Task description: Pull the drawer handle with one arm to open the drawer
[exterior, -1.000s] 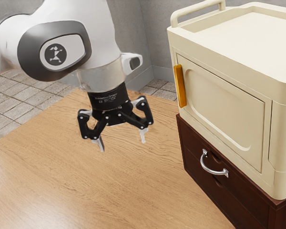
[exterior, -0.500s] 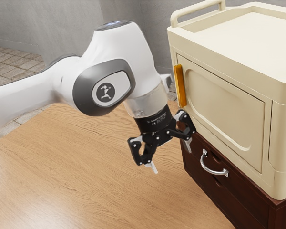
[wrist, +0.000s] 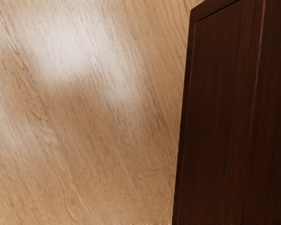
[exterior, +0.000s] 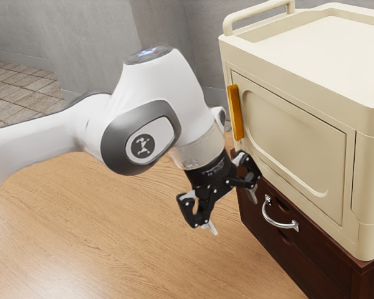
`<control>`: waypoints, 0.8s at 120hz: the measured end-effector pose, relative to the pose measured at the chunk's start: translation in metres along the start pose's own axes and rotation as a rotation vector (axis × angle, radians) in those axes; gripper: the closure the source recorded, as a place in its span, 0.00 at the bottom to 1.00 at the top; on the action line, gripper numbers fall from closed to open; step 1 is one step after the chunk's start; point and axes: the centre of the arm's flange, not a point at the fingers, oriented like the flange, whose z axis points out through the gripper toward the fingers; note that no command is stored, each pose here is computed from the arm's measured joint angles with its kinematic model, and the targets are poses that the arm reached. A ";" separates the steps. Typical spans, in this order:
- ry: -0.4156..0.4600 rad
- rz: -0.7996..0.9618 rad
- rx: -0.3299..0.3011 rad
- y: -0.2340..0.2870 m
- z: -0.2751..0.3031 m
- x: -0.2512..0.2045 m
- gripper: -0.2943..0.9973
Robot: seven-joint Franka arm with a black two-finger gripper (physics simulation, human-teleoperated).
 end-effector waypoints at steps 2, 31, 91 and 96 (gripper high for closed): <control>0.001 0.001 -0.002 0.000 0.000 -0.001 0.23; 0.015 0.026 -0.023 0.004 0.001 -0.019 0.23; 0.017 0.040 -0.043 0.007 0.002 -0.035 0.23; 0.016 0.038 -0.042 0.007 0.005 -0.035 0.23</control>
